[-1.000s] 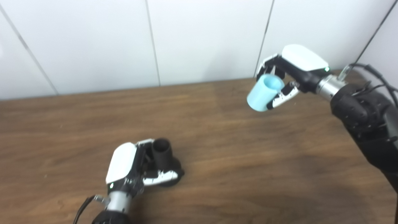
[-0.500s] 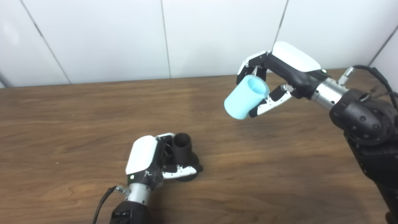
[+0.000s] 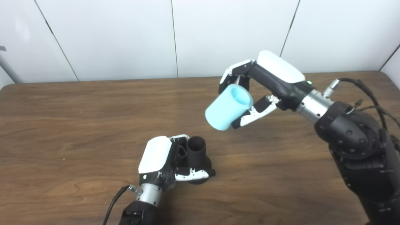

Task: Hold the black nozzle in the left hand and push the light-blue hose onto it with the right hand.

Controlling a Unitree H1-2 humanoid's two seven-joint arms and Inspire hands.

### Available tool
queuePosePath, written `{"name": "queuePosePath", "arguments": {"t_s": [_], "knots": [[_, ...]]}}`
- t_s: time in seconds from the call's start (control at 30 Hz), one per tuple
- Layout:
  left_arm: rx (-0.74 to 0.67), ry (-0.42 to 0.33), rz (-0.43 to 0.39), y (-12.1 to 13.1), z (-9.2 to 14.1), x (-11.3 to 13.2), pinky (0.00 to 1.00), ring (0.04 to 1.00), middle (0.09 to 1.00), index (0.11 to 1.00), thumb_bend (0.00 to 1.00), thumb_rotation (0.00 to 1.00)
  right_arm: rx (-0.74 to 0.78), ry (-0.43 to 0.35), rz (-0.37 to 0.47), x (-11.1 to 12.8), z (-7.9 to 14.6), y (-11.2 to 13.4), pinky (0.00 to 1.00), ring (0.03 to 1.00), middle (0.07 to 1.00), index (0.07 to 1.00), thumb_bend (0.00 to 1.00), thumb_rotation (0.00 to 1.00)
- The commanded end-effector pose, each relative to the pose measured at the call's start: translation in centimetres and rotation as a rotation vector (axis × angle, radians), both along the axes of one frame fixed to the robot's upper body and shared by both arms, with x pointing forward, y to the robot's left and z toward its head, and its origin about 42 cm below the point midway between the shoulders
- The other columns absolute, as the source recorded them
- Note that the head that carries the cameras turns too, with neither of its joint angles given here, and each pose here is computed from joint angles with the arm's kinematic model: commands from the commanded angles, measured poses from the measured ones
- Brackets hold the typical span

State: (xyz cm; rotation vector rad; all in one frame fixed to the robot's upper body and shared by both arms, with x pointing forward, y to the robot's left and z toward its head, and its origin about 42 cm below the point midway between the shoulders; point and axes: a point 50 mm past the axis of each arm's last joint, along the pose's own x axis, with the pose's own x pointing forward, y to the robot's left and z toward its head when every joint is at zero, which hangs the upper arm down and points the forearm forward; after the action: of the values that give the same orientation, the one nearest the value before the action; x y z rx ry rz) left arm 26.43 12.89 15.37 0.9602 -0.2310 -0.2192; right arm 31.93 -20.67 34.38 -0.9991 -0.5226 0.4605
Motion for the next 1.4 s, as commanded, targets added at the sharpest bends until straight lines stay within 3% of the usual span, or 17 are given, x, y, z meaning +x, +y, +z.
{"name": "queuePosePath", "arguments": {"t_s": [0.0, 0.83, 1.37], "knots": [[0.023, 0.017, -0.01, -0.3, -0.4, -0.3, 0.48, 0.506, 0.474, 0.495, 0.52, 0.0, 0.005, -0.049, 0.019, -0.6, 1.0, 0.1, 0.37, 0.396, 0.511, 0.51, 0.52, 0.0], [0.032, 0.014, -0.016, -1.0, -0.3, -0.1, 0.45, 0.492, 0.465, 0.498, 0.52, 0.0, 0.039, 0.05, 0.049, -0.9, -2.0, 1.0, 0.33, 0.376, 0.506, 0.497, 0.52, 0.0], [0.025, 0.013, -0.021, -1.3, -0.3, -0.3, 0.47, 0.503, 0.46, 0.501, 0.52, 0.0, 0.019, 0.025, 0.066, -1.1, -2.9, 2.0, 0.36, 0.386, 0.502, 0.499, 0.52, 0.0]]}}
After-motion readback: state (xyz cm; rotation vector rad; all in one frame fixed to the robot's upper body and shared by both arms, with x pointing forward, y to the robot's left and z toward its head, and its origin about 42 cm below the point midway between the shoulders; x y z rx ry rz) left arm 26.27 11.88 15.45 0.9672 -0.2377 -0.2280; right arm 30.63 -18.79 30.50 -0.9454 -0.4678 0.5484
